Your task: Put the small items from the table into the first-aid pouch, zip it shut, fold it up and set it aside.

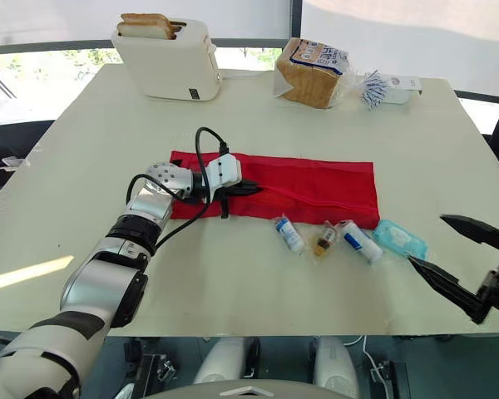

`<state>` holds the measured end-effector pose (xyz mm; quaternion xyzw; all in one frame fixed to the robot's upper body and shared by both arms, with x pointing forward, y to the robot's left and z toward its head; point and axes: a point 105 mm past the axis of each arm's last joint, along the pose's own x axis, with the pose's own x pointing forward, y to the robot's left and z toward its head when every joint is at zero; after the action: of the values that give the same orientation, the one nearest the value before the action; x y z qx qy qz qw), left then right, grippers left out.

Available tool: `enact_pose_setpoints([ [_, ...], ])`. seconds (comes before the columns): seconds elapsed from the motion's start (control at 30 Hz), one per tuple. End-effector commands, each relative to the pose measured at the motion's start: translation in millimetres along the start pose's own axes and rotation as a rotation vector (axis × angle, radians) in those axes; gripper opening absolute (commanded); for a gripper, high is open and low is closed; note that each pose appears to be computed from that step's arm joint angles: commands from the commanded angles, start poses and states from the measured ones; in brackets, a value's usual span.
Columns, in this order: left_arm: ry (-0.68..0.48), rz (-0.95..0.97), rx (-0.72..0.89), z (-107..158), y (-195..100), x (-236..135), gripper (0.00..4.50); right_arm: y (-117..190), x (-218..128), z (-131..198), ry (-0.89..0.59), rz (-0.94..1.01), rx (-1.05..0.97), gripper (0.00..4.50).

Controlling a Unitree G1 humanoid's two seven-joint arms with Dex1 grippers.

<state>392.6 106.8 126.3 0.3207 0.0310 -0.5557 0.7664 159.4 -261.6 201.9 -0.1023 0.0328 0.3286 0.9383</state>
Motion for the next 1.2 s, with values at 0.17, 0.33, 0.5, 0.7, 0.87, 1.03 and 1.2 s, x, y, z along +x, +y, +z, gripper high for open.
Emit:
enact_pose_setpoints([
  [0.17,-0.043,0.012,0.046,16.4,7.2,-0.6,0.03,-10.7,-27.3,3.9,0.044,-0.082,-0.104,4.50],
  [0.33,-0.043,0.003,0.054,17.6,5.8,3.1,0.03,-12.5,-41.9,1.0,0.107,-0.131,-0.135,4.50],
  [0.5,-0.049,0.005,0.050,18.5,5.7,5.1,0.03,-4.5,-31.3,-8.8,0.143,-0.102,-0.075,4.50],
  [0.7,-0.073,0.017,0.044,23.1,5.3,10.0,0.03,20.9,26.3,-38.1,0.164,-0.061,-0.009,4.50],
  [0.87,-0.085,0.011,0.048,26.7,3.2,13.9,0.03,18.3,56.7,-65.9,0.242,-0.083,0.008,4.50],
  [1.03,-0.096,0.006,0.055,30.4,1.5,17.1,0.03,10.3,63.9,-84.6,0.346,-0.109,0.019,4.50],
  [1.2,-0.096,0.009,0.060,31.3,1.9,18.4,0.03,15.3,76.4,-93.4,0.368,-0.088,0.127,4.50],
])
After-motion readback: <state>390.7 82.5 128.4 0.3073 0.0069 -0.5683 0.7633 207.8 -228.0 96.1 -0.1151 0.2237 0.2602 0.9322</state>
